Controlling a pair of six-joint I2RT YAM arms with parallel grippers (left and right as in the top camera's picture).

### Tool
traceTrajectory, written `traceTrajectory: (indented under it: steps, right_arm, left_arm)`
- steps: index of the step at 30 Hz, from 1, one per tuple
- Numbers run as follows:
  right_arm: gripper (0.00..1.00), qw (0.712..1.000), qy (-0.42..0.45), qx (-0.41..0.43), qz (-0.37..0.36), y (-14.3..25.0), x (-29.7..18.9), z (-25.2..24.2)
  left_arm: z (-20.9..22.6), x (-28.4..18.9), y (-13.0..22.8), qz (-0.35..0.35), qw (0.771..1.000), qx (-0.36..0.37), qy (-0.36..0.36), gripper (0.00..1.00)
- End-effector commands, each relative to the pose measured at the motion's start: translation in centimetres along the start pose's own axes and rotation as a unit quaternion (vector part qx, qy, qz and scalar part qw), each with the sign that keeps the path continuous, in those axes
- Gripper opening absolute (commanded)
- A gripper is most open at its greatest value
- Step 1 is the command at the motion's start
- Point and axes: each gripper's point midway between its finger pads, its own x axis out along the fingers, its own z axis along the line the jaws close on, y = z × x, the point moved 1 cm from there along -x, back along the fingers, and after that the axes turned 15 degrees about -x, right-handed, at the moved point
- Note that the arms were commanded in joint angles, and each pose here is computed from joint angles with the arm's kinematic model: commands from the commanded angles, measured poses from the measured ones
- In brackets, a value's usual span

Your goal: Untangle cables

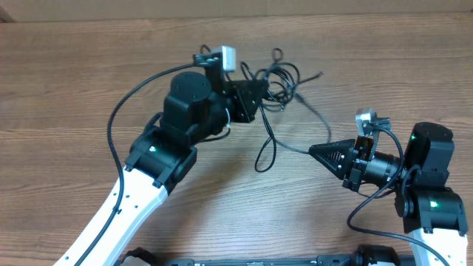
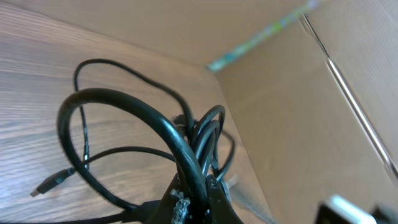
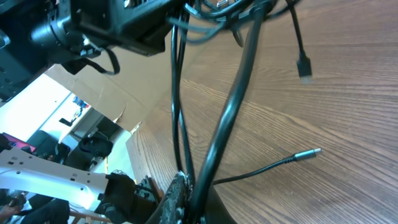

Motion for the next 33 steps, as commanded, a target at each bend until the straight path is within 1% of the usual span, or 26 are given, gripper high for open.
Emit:
traceTrajectory:
  steps: [1,2,3,4,5,7,8,11,14,16,19,22,26,29,33]
  right_arm:
    - [0.04,1.0,0.006,-0.004,0.001,0.0,-0.1,-0.2]
    - [0.04,1.0,0.008,-0.003,0.001,0.1,-0.1,-0.2]
    - [0.04,1.0,0.012,-0.001,0.003,0.1,-0.1,-0.4]
    - [0.08,1.0,0.012,-0.001,0.003,0.1,-0.1,-0.4]
    - [0.45,1.0,0.011,-0.001,0.003,0.1,-0.1,-0.3]
    - [0.86,1.0,0.012,-0.001,0.003,0.1,-0.1,-0.4]
    - [0.99,1.0,0.012,-0.001,0.003,0.1,-0.1,-0.4]
    - [1.0,1.0,0.012,-0.001,0.003,0.1,-0.1,-0.4]
    - [1.0,1.0,0.012,-0.001,0.003,0.1,-0.1,-0.4]
    - [1.0,1.0,0.011,-0.001,0.003,0.1,-0.1,-0.3]
    - [1.0,1.0,0.011,-0.001,0.003,0.1,-0.1,-0.3]
    - [1.0,1.0,-0.001,-0.002,0.0,0.0,-0.1,0.1]
    - [1.0,1.0,-0.017,-0.007,-0.005,-0.2,-0.1,0.6]
    - [1.0,1.0,-0.017,-0.009,-0.006,-0.2,-0.1,0.6]
    - [1.0,1.0,-0.016,-0.009,-0.006,-0.2,-0.1,0.5]
  left_arm:
    - [0.7,-1.0,-3.8,-0.074,0.996,-0.052,-0.018,0.04]
    - [1.0,-1.1,-3.9,-0.076,0.995,-0.062,-0.021,0.04]
    - [1.4,-1.2,-4.0,-0.075,0.993,-0.09,-0.027,0.04]
    - [1.4,-1.2,-3.8,-0.07,0.993,-0.094,-0.025,0.04]
    - [1.0,-1.1,-3.4,-0.055,0.994,-0.089,-0.017,0.04]
    - [0.5,-1.0,-2.6,-0.029,0.997,-0.068,-0.005,0.04]
    - [0.4,-1.0,-2.3,-0.021,0.998,-0.051,-0.002,0.04]
    - [-0.2,-1.0,-1.3,0.011,1.0,0.016,0.016,0.04]
    - [-0.9,-1.1,0.1,0.049,0.993,0.096,0.044,0.04]
    - [-1.5,-1.4,1.3,0.081,0.981,0.163,0.072,0.04]
    - [-1.4,-1.6,2.5,0.106,0.964,0.23,0.087,0.04]
    - [-0.4,-1.7,3.2,0.123,0.949,0.278,0.081,0.04]
    - [0.9,-1.9,4.1,0.145,0.937,0.312,0.067,0.04]
    - [0.0,-2.4,5.7,0.176,0.917,0.339,0.113,0.04]
    - [-1.7,-3.3,8.3,0.215,0.885,0.371,0.181,0.04]
